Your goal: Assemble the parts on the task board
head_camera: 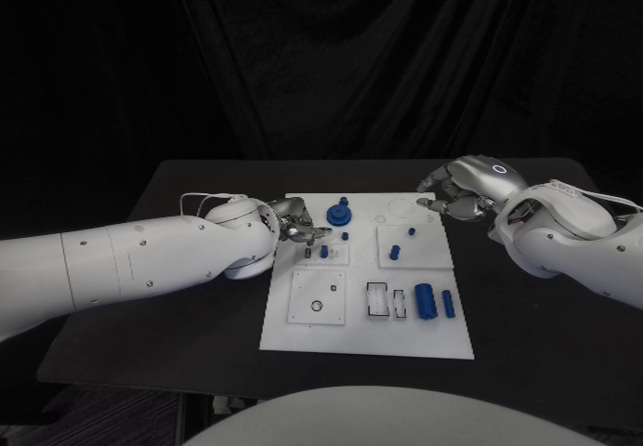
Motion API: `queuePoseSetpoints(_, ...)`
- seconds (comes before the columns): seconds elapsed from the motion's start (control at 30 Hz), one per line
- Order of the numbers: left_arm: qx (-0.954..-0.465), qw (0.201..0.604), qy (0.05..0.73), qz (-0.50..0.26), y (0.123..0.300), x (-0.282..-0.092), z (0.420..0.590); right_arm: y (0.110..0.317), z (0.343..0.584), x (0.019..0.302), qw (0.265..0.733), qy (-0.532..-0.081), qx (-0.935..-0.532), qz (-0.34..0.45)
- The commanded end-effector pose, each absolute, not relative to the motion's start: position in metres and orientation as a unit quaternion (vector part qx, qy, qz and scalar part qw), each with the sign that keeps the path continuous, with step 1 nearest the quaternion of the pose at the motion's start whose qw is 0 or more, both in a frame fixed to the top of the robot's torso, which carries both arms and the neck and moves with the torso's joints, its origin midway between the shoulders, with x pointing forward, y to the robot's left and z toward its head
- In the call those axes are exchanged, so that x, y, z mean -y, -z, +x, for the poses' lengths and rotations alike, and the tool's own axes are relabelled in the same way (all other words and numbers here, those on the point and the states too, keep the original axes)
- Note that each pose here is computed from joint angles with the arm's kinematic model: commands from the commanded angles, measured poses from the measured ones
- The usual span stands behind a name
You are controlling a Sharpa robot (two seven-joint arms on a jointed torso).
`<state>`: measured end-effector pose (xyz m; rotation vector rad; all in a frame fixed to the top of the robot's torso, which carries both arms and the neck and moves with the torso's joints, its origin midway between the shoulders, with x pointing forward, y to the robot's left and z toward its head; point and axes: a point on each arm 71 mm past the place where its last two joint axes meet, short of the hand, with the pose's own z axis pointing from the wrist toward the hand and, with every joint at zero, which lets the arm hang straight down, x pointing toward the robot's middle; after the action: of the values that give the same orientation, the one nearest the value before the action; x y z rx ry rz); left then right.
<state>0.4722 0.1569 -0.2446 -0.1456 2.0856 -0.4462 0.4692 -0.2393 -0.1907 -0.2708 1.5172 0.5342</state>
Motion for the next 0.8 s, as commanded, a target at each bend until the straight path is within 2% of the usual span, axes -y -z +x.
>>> queuePoseSetpoints(0.03,-0.841,0.508,0.182,-0.04,0.225,-0.16,0.479,0.191,0.468,0.241,0.689,-0.235,-0.676,-0.115)
queuePoseSetpoints(0.2,-0.845,0.515,0.141,-0.023,0.203,-0.174,0.495,0.19,0.468,0.241,0.69,-0.236,-0.675,-0.115)
queuePoseSetpoints(0.33,-0.847,0.518,0.118,-0.02,0.195,-0.184,0.508,0.19,0.469,0.238,0.69,-0.237,-0.674,-0.116)
queuePoseSetpoints(0.8,-0.868,0.492,0.071,0.0,0.199,-0.182,0.537,0.19,0.468,0.235,0.687,-0.241,-0.675,-0.118)
